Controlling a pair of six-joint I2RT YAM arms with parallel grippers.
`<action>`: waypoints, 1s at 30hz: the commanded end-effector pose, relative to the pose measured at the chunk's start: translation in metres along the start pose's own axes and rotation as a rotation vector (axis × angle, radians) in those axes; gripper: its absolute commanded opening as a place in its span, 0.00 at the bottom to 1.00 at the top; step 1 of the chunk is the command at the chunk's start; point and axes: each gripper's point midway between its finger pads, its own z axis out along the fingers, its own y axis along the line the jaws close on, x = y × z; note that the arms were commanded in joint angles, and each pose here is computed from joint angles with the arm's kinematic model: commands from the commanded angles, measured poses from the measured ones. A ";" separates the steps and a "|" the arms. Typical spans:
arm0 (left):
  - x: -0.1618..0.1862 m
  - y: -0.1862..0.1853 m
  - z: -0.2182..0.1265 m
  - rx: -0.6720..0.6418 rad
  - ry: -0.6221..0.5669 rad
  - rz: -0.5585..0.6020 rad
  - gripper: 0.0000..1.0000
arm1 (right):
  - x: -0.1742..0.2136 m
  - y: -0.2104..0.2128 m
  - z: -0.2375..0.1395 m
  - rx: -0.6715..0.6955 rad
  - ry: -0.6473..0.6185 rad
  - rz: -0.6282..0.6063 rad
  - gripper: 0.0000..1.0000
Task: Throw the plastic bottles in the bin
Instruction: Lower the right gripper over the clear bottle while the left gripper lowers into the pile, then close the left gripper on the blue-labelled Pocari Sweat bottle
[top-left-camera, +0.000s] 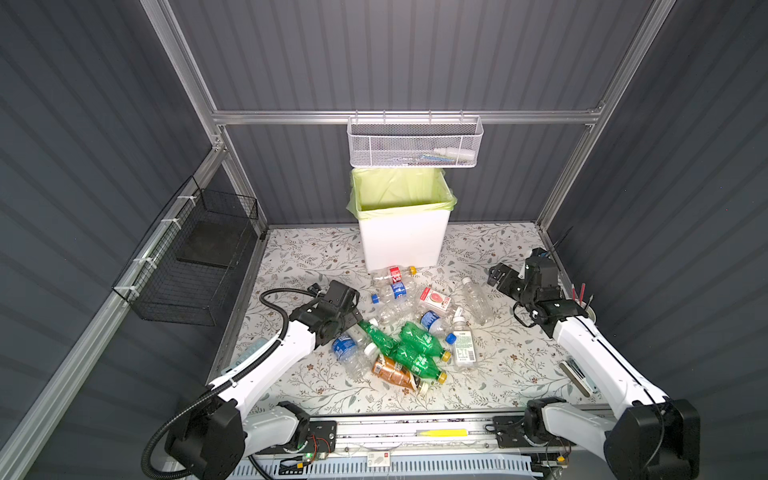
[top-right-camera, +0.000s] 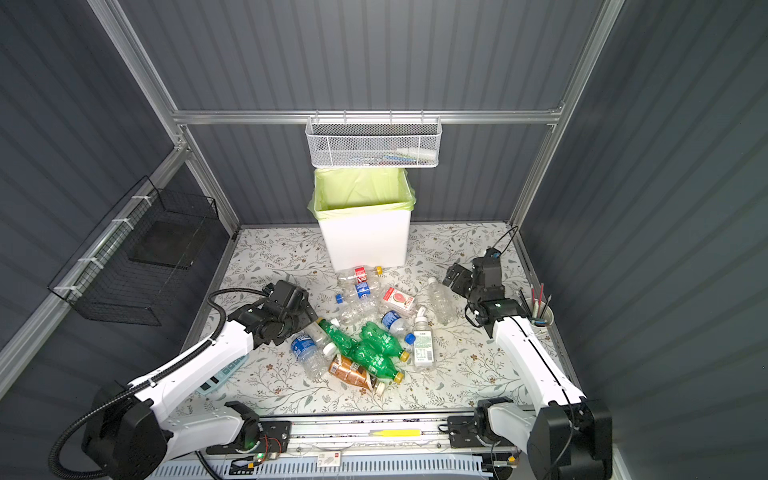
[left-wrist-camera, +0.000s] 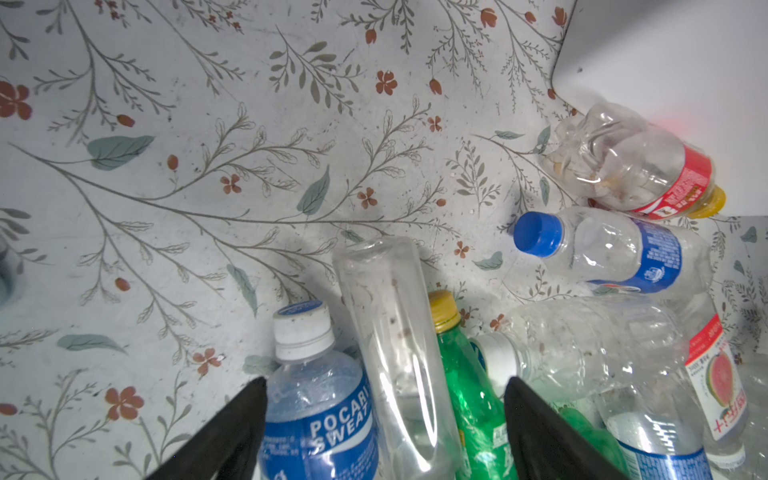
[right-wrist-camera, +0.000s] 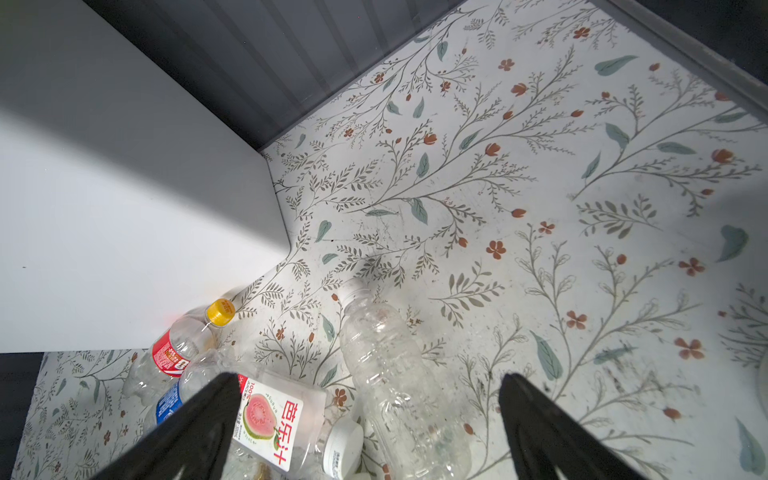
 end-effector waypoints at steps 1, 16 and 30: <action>0.022 0.023 -0.003 -0.057 0.048 -0.034 0.85 | 0.000 0.002 0.001 -0.018 0.000 0.002 0.99; 0.078 0.039 0.026 -0.069 0.195 -0.008 0.76 | 0.008 0.002 0.008 -0.018 0.043 0.007 0.99; 0.076 0.039 0.033 -0.091 0.181 0.047 0.49 | 0.011 -0.003 0.010 0.002 0.056 0.002 0.99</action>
